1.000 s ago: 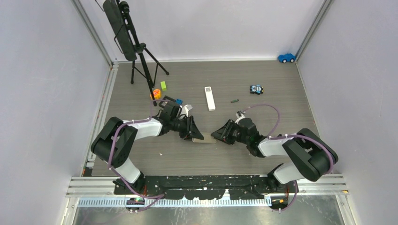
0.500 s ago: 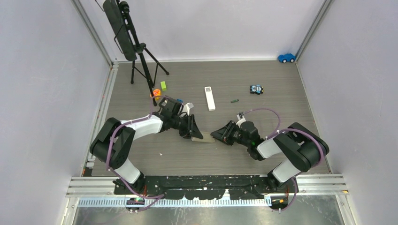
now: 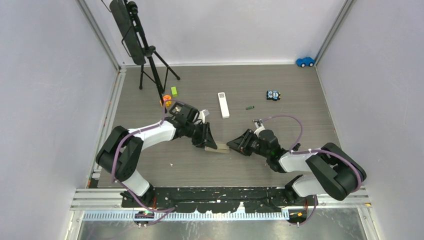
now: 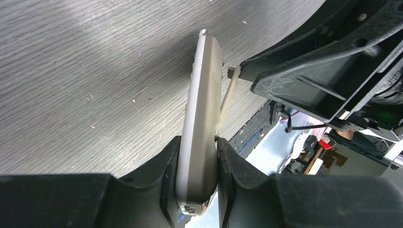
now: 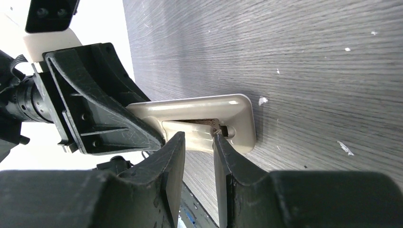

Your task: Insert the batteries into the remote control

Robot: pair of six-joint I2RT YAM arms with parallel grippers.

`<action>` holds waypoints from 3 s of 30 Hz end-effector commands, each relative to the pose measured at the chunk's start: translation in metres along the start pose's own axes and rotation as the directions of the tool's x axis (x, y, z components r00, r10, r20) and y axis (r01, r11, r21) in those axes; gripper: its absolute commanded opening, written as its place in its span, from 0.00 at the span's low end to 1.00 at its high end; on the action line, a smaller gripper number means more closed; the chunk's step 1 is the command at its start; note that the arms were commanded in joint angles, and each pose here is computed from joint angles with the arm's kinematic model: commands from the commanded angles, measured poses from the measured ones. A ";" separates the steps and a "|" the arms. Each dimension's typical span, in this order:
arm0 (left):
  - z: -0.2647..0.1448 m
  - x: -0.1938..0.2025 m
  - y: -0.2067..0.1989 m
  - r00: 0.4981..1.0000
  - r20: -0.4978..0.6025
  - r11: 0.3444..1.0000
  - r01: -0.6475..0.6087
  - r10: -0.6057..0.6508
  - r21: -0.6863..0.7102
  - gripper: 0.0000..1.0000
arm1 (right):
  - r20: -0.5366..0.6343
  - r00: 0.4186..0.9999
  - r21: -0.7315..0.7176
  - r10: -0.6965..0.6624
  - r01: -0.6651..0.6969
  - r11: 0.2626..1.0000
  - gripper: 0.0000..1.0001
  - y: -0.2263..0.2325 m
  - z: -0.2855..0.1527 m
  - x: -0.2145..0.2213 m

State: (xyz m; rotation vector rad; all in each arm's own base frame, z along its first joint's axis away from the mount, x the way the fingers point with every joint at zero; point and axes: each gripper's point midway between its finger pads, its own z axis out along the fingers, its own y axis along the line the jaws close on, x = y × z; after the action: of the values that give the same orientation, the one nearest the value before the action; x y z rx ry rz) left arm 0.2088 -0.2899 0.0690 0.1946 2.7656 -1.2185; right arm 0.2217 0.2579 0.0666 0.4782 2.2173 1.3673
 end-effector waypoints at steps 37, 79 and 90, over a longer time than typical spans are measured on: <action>-0.095 0.041 -0.085 0.871 -0.037 0.868 -0.482 0.489 0.120 0.00 | -0.050 0.774 -0.291 -0.631 0.593 0.751 0.80 0.155 -0.083 -0.004; -0.254 -0.003 -0.292 0.656 0.712 0.498 -0.718 0.250 0.486 0.61 | 0.158 0.802 -0.647 -0.576 0.524 0.554 0.00 0.298 -0.134 0.030; -0.244 -0.021 -0.297 0.717 0.676 0.495 -0.656 0.171 0.570 0.46 | 0.279 0.897 -0.687 -0.343 0.436 0.581 0.00 0.315 -0.132 0.001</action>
State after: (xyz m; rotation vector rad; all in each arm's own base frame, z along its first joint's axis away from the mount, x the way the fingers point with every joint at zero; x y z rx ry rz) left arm 0.1780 -0.3147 0.4242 0.4798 1.5070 -1.7940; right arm 0.1451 0.3099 0.3629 -0.3744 1.5225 1.7059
